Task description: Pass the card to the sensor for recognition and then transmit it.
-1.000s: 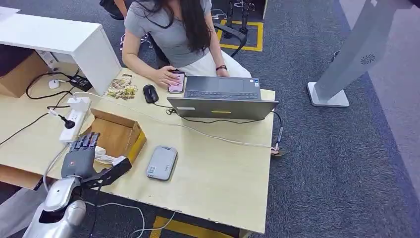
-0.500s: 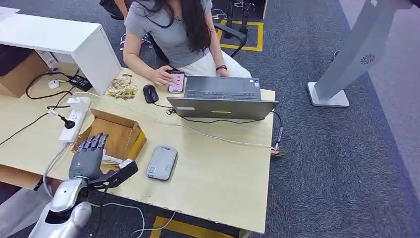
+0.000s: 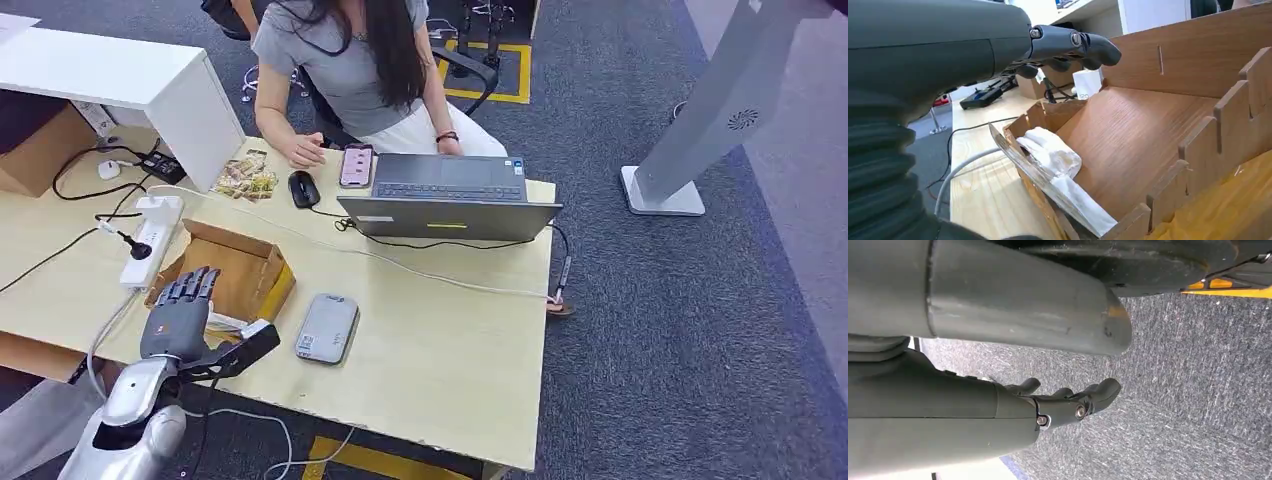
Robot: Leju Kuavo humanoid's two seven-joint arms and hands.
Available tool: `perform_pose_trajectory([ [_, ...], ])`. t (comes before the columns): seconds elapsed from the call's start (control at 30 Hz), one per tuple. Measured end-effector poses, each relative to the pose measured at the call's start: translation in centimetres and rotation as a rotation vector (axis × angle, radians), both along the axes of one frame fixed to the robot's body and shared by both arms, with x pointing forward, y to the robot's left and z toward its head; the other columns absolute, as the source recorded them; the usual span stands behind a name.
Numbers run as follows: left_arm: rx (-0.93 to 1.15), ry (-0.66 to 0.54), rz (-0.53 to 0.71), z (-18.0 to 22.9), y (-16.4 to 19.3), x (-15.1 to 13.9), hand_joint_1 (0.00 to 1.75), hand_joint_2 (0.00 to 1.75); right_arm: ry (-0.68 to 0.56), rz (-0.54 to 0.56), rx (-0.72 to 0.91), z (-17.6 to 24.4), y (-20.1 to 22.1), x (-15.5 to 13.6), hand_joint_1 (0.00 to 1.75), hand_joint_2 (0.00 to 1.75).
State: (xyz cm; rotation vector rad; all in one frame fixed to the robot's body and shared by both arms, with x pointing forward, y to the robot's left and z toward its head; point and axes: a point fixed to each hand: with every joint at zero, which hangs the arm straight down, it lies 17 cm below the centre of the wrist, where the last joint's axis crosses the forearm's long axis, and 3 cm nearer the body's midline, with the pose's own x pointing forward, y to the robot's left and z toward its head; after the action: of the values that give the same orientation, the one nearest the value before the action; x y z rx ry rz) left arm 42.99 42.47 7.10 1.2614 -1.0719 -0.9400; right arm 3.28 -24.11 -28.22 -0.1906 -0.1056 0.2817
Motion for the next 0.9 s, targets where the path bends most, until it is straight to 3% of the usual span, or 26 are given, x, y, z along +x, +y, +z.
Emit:
perform_pose_trajectory([
  [0.9, -0.023, -0.004, -0.023, -0.06, -0.69, 0.13, 1.75, 1.75, 0.001, 0.0, 0.007, -0.01, 0.11, -0.02, 0.0, 0.0],
])
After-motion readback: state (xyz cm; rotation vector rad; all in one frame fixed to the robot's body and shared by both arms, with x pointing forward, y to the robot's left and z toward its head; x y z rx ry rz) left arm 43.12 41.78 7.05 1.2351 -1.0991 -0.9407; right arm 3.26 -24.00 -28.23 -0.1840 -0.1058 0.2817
